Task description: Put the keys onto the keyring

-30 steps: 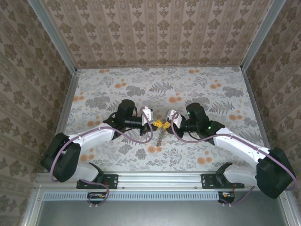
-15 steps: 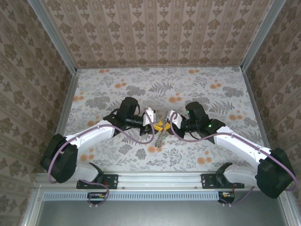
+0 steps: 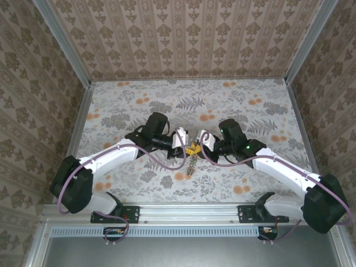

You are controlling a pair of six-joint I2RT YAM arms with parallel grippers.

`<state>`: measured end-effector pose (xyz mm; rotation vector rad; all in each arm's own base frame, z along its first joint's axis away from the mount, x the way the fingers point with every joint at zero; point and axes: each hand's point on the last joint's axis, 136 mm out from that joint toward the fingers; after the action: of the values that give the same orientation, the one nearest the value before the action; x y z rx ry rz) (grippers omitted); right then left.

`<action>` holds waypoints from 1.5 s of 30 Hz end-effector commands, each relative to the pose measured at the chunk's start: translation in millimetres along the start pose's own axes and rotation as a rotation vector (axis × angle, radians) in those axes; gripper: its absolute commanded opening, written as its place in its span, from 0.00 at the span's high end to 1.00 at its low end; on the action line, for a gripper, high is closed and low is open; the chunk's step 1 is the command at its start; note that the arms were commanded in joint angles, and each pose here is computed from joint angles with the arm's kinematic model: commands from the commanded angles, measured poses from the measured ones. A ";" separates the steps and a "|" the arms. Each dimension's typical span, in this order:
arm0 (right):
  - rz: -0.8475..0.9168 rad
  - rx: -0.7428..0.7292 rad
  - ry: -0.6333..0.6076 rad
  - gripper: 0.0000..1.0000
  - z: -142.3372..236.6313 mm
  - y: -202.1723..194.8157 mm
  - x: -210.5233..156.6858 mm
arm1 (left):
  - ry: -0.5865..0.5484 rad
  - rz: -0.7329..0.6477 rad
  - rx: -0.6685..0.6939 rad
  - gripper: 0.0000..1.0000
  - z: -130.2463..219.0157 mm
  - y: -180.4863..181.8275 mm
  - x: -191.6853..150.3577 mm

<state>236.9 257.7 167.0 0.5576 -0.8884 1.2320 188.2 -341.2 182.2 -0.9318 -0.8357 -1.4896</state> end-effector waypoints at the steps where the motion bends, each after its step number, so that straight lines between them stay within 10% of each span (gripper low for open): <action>1: 0.041 -0.002 -0.053 0.99 4.7 -4.5 20.8 | 0.024 -0.028 -0.011 0.77 -1.2 -0.9 0.6; 8: 0.037 -0.006 -0.046 0.97 4.3 -4.7 19.0 | 0.017 -0.038 -0.011 1.00 -1.0 0.6 4.8; 24: -0.119 -0.104 -0.118 0.79 -0.7 -11.1 -4.3 | -0.230 0.024 0.020 1.00 13.1 8.2 29.1; 45: -0.152 -0.157 -0.121 0.64 30.0 -7.0 0.5 | -0.228 0.036 0.076 1.00 18.5 15.2 24.9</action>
<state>240.2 236.7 188.3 0.5603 -1.0585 1.0044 206.7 -338.4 195.3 -1.0392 -0.9694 -1.3165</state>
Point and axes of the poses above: each hand's point on the last joint's axis, 136 mm out from that joint toward the fingers, its own z axis back along the fingers, its own y axis along the line the jaws close on, x = y × z, and after that the axes turned 6 degrees about z, right-handed
